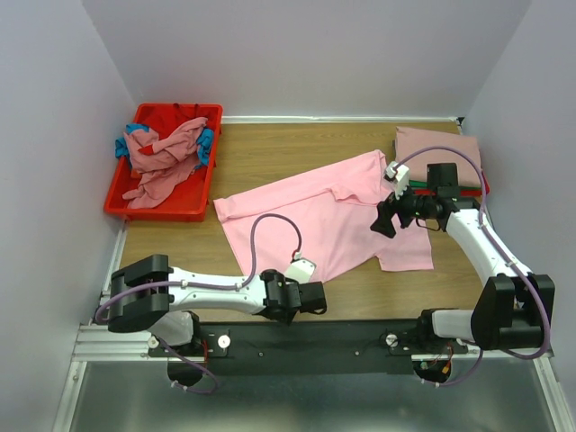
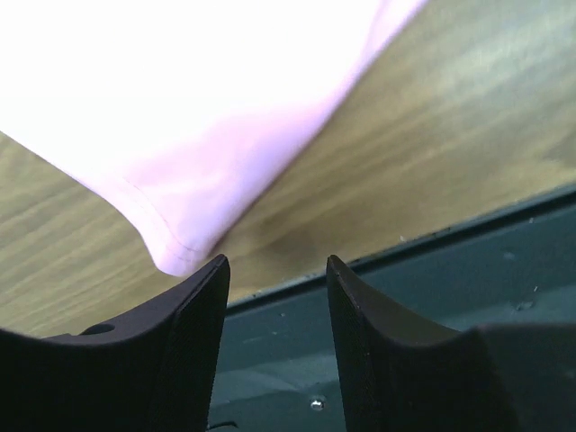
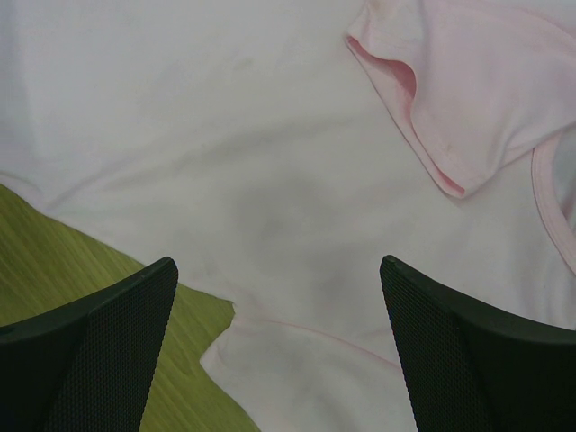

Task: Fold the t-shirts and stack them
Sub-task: Fold the tshirt

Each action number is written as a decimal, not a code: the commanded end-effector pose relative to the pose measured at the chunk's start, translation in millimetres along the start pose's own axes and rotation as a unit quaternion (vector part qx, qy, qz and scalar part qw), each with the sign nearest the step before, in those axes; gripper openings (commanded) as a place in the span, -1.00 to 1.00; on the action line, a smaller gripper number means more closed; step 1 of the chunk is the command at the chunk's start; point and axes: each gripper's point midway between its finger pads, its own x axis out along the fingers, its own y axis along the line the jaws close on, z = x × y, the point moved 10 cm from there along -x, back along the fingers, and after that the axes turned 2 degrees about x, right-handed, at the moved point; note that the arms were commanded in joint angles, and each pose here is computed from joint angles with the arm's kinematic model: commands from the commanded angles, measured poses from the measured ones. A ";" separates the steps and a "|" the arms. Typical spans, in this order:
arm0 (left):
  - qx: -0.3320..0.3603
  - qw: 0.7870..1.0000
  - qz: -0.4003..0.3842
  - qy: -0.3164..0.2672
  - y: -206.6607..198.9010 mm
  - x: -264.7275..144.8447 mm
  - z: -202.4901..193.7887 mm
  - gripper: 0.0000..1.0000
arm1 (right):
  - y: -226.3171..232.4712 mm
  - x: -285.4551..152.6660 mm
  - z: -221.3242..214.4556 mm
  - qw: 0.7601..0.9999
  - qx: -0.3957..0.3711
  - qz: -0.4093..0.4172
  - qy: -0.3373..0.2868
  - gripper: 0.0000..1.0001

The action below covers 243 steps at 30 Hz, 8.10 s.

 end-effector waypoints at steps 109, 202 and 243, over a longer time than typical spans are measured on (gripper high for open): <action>0.000 0.999 -0.052 0.017 23.6 15.5 17.7 -0.96 | -61.9 -80.3 -129.0 0.933 0.298 -0.017 0.203 0.51; -0.011 0.995 -0.095 0.008 16.4 9.5 14.5 -1.00 | -57.4 -84.6 -53.9 0.956 0.243 -0.090 0.136 -0.99; 0.009 0.987 -0.144 0.077 18.7 5.2 -3.2 -1.00 | -70.0 -59.6 -20.2 0.969 0.235 -0.032 0.072 -0.99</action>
